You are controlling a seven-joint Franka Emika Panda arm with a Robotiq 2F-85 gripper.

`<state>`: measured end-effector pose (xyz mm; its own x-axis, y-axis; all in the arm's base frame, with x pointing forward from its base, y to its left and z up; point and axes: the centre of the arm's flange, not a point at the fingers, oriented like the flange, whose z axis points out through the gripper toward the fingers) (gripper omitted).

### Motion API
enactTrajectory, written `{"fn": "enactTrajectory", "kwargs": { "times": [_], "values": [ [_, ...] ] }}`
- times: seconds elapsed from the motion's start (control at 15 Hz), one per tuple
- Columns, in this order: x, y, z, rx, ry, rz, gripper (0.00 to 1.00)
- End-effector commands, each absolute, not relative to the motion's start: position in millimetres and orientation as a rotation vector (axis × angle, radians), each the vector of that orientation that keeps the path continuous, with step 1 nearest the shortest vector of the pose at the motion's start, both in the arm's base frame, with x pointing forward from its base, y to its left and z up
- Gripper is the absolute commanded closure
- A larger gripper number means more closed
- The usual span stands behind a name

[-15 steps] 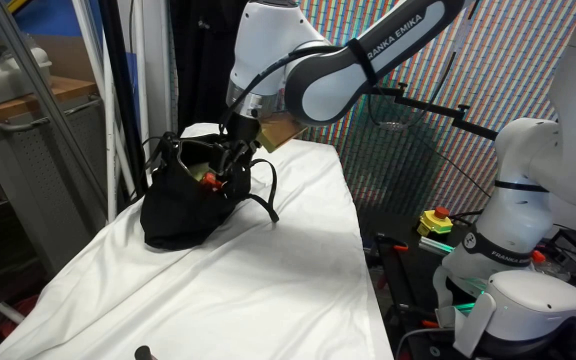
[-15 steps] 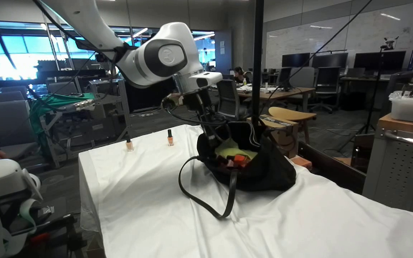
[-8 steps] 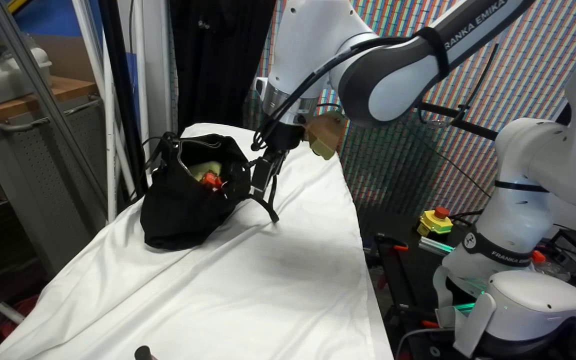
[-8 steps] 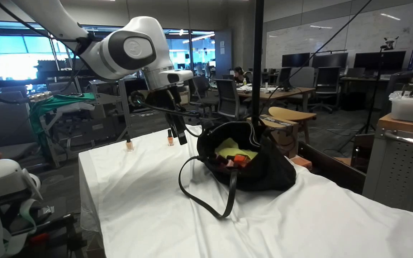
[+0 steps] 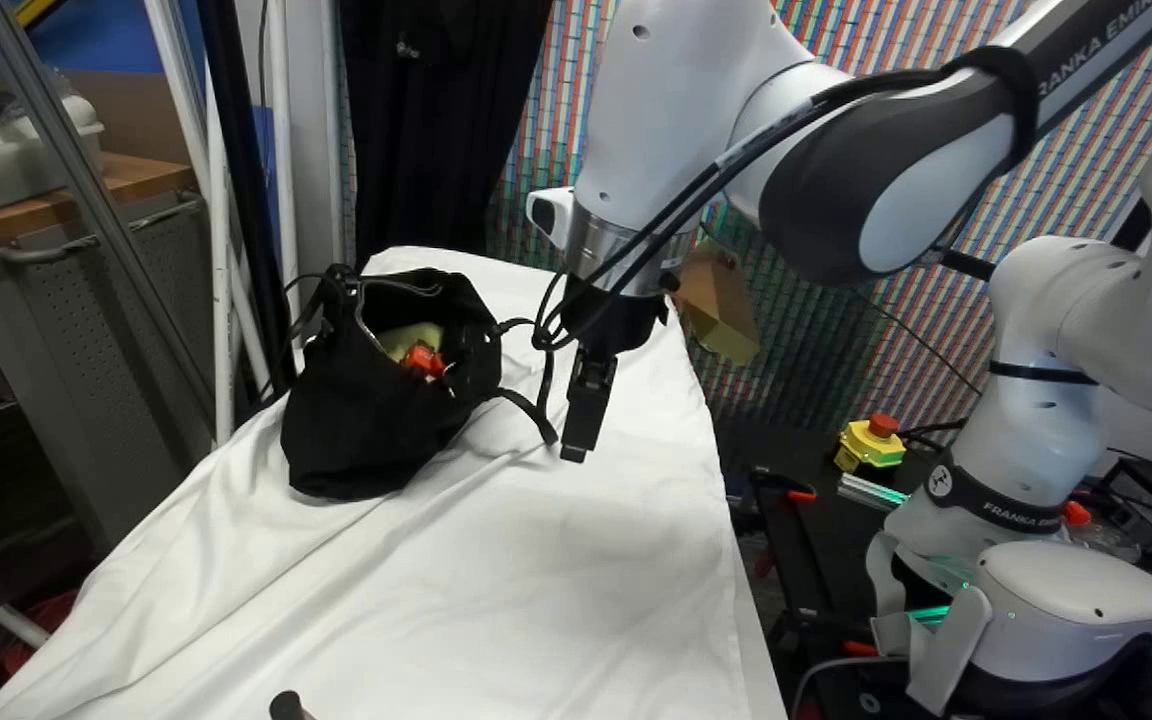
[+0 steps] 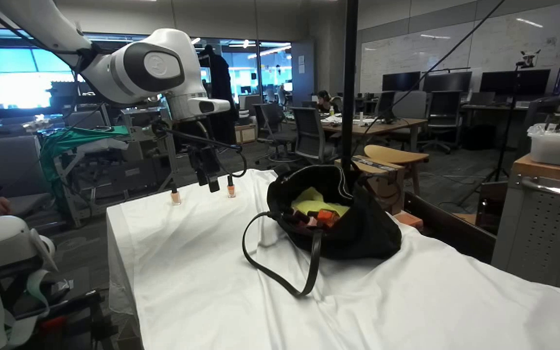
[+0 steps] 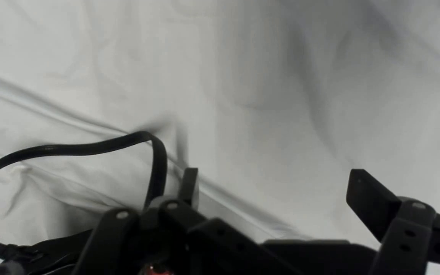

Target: Put the nail polish bottles in the bag

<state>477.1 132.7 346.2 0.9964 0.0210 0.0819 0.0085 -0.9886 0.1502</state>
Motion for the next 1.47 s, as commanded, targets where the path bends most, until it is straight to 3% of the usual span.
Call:
{"fn": "enactTrajectory", "kwargs": {
  "times": [0.0, 1.4],
  "values": [
    [466, 168, 345, 3.0, 0.13, 0.071, 0.0],
    [482, 299, 303, 3.282, 0.149, -0.102, 0.0]
  ]
}}
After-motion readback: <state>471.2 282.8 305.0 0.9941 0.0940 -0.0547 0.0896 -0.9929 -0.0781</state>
